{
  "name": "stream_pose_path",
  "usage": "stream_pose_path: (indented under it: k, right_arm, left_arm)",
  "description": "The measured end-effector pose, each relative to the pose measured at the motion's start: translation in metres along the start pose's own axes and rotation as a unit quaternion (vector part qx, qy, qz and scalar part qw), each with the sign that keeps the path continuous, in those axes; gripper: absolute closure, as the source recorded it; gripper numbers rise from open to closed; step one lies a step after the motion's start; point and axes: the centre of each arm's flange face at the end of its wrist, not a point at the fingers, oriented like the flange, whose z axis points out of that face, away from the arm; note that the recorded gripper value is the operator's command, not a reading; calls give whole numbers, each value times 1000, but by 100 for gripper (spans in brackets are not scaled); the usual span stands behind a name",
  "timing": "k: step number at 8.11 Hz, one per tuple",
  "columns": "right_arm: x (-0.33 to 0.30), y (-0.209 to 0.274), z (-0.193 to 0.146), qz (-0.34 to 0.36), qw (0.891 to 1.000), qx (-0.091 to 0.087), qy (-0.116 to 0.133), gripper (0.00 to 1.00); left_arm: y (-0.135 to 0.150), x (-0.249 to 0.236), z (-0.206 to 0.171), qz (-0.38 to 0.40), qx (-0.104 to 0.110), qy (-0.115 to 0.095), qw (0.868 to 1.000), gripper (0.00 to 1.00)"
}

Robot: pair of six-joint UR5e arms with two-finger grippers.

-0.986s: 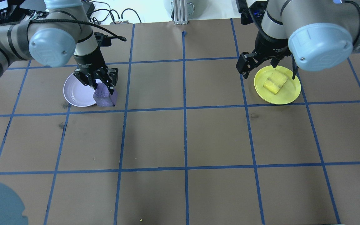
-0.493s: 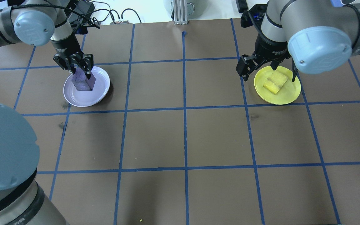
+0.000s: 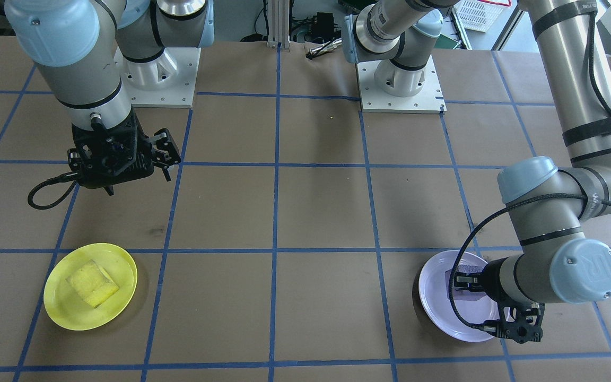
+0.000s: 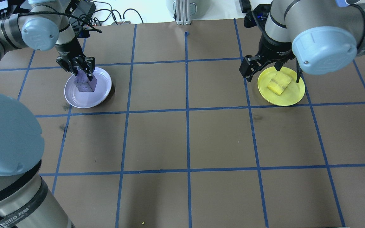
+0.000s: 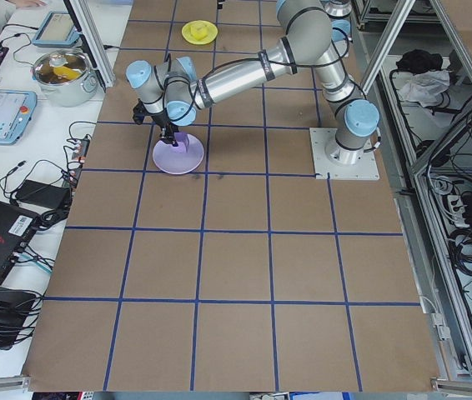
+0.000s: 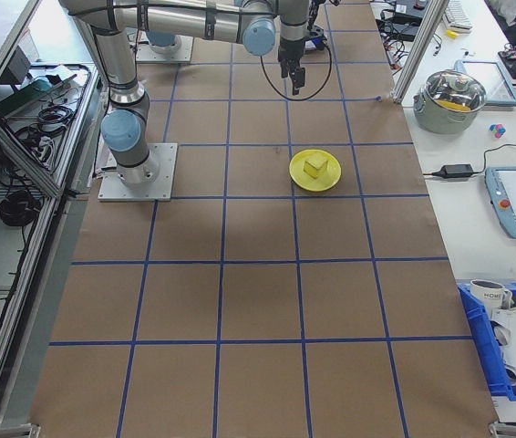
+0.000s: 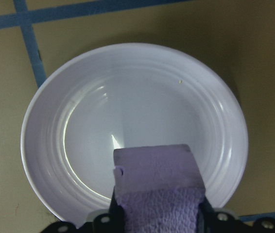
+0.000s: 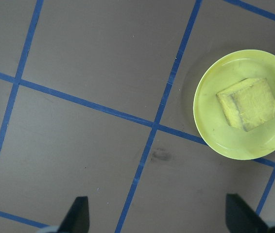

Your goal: Sort blocks by color into plates

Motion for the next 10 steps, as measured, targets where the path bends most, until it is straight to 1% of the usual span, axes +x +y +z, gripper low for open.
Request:
stream_pose_path:
  k: [1, 3, 6, 7, 8, 10]
  right_arm:
    - [0, 0, 0, 0, 1000, 0, 0, 0]
    - [0, 0, 0, 0, 1000, 0, 0, 0]
    - [0, 0, 0, -1, 1000, 0, 0, 0]
    - [0, 0, 0, -1, 1000, 0, 0, 0]
    - [0, 0, 0, 0, 1000, 0, 0, 0]
    - [0, 0, 0, -1, 1000, 0, 1, 0]
  left_arm:
    - [-2, -1, 2, 0, 7, -2, 1000, 1]
    - [-6, -2, 1, -3, 29, -5, 1000, 0]
    - [-6, -3, -4, -7, 38, -6, 999, 0]
    - [-4, -2, -13, -7, 43, -8, 999, 0]
    - [3, 3, -30, -7, 49, -10, 999, 0]
    - [34, 28, -80, -27, 58, -14, 998, 0]
